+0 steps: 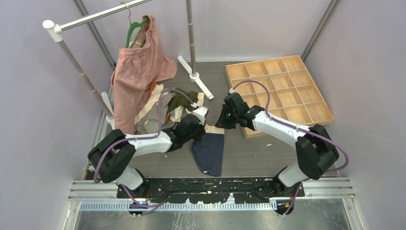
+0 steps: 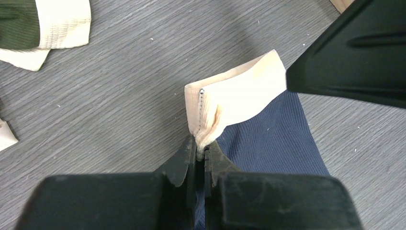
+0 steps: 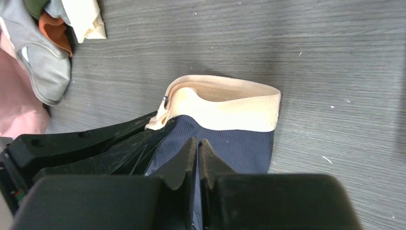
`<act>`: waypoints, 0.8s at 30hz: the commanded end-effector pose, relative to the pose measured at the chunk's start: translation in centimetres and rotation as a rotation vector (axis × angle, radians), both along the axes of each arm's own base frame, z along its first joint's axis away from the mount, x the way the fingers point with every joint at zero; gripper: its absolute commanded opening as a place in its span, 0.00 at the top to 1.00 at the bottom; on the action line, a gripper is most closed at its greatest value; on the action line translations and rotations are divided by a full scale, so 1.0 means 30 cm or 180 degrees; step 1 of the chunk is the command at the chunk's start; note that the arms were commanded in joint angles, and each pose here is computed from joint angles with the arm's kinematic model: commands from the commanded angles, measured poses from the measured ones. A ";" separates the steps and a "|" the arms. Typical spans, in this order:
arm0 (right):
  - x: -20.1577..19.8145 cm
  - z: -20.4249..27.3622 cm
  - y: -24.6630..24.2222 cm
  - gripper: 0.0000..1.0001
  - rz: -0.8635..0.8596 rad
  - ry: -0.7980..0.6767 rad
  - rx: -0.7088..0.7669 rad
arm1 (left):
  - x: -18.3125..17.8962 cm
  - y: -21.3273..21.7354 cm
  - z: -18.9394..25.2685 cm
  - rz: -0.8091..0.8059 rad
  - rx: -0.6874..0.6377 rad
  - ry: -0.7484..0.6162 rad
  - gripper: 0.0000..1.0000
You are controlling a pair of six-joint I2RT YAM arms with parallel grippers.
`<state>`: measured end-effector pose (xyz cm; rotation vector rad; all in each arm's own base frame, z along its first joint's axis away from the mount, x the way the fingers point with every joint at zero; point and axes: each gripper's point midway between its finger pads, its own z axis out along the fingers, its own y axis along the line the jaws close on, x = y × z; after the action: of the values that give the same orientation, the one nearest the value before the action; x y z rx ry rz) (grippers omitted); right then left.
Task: Roll the underwear
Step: Fold the underwear at the center of the board.
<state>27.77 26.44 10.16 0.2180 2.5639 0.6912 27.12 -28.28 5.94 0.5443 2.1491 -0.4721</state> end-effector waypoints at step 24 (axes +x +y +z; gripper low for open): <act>0.058 -0.189 0.104 0.99 0.0313 0.0249 -0.0054 | 0.024 -0.101 0.154 -0.0117 -0.0544 -0.0085 0.99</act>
<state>28.17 28.43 3.57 0.1511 2.7185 0.6721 26.89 -29.41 6.60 0.5188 2.1565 -0.5487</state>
